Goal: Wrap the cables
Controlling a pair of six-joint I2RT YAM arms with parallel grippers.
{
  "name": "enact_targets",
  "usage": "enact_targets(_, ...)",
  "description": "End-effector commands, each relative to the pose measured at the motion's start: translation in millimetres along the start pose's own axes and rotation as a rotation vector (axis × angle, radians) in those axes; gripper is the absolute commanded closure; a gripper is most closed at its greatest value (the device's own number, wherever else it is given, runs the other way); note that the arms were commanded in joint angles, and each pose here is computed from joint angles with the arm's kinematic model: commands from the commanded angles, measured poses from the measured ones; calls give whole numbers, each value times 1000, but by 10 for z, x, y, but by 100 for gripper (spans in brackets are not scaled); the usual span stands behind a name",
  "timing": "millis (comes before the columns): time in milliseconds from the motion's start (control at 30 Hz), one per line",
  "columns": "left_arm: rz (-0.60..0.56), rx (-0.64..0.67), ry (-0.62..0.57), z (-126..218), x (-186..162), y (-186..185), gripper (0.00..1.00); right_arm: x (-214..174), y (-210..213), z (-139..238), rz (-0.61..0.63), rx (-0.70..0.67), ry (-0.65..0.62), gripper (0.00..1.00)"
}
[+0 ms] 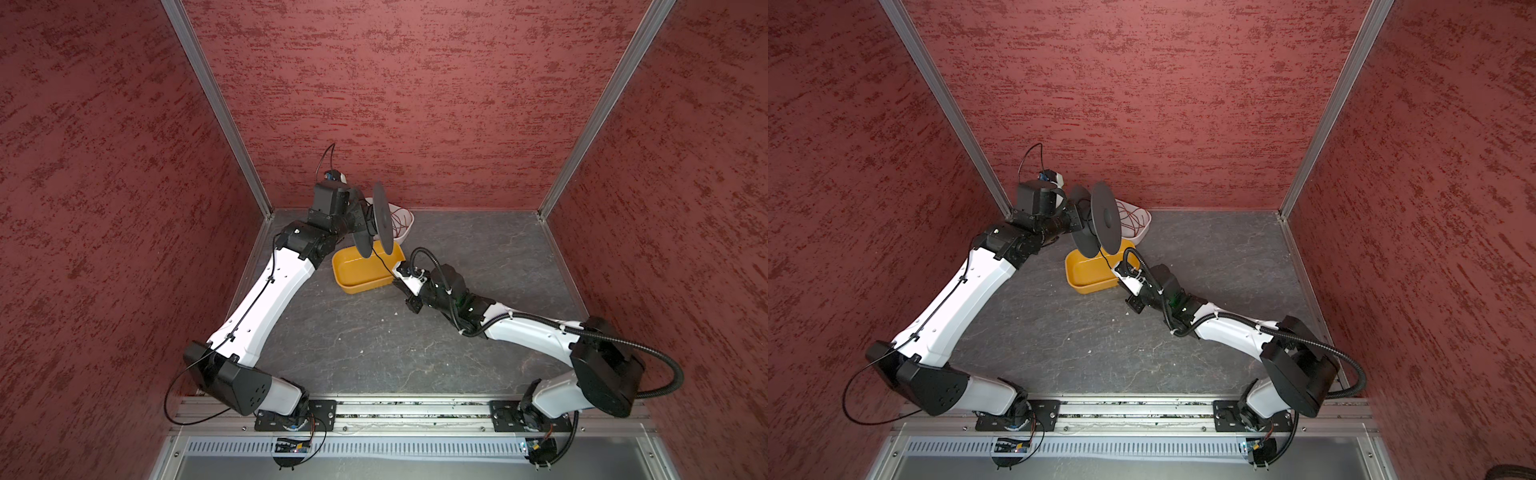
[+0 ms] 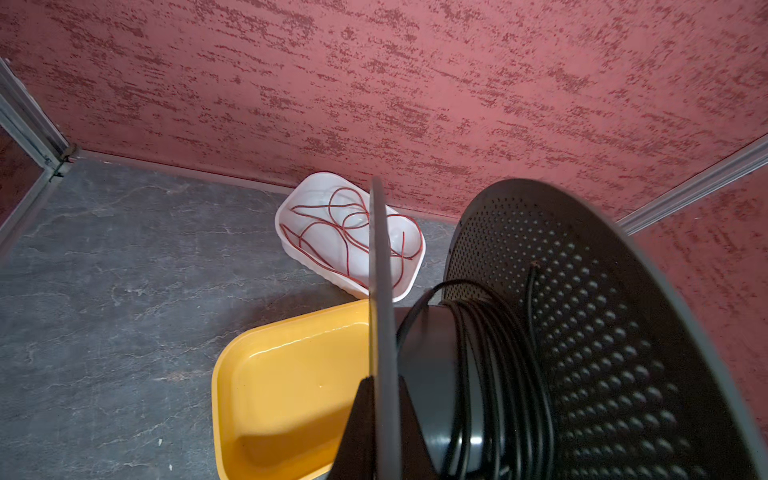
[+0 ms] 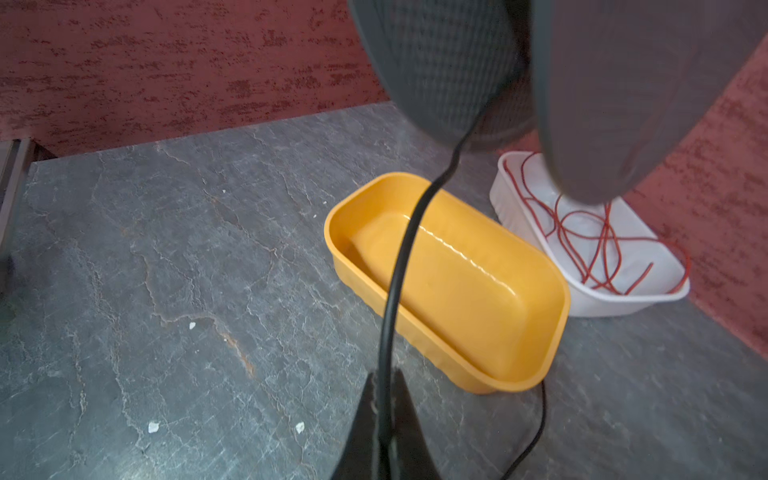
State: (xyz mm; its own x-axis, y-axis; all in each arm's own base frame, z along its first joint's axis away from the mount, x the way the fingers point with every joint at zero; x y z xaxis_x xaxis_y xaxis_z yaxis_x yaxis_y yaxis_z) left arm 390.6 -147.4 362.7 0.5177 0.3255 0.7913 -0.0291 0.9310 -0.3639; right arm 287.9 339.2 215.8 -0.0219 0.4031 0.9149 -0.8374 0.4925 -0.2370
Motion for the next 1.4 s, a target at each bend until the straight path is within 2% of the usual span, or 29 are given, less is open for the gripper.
enact_targets(0, -69, 65, -100, 32, 137, -6, 100, 374, -43, 164, 87, -13, -50, 100)
enact_targets(167, -173, 126, -82, -40, 15, -10, 100, 628, -247, 330, 91, -113, -56, 100)
enact_targets(500, -478, 87, -12, -68, -358, -339, 98, 1030, -870, 595, 44, -431, -96, 100)
enact_targets(633, -524, 63, 1, -39, -449, -456, 98, 1166, -1098, 639, 9, -523, -90, 100)
enact_targets(733, -530, 54, 7, -12, -466, -490, 98, 1207, -1303, 657, -20, -615, -48, 95)
enact_targets(833, -526, 38, 16, 35, -454, -513, 98, 1225, -1476, 717, -67, -658, -31, 96)
enact_targets(933, -532, 8, 16, 89, -446, -564, 98, 1143, -1602, 678, -104, -661, -8, 97)
enact_targets(1033, -532, -16, 17, 138, -449, -600, 98, 1090, -1711, 684, -128, -656, 15, 94)
enact_targets(1167, -513, -43, 10, 187, -440, -634, 98, 1031, -1838, 716, -221, -557, -28, 89)
enact_targets(1233, -511, -52, 13, 193, -445, -642, 98, 1004, -1870, 724, -247, -515, -40, 85)
enact_targets(1367, -507, -70, 15, 218, -438, -680, 98, 891, -1937, 690, -282, -459, -36, 83)
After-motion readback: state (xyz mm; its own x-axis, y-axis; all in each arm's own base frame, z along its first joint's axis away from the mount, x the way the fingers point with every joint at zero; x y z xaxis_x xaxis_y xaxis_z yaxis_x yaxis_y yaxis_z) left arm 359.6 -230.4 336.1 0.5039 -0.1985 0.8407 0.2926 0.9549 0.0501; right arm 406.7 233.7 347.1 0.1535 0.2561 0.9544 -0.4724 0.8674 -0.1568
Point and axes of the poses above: each gripper's point midway between its finger pads, its own z axis back along the fingers, its own y axis along the line the jaws close on, x = y × z, the point moved 2 cm from there along z, back along the fingers, and after that the axes turned 6 degrees about z, right-handed, at the moved point
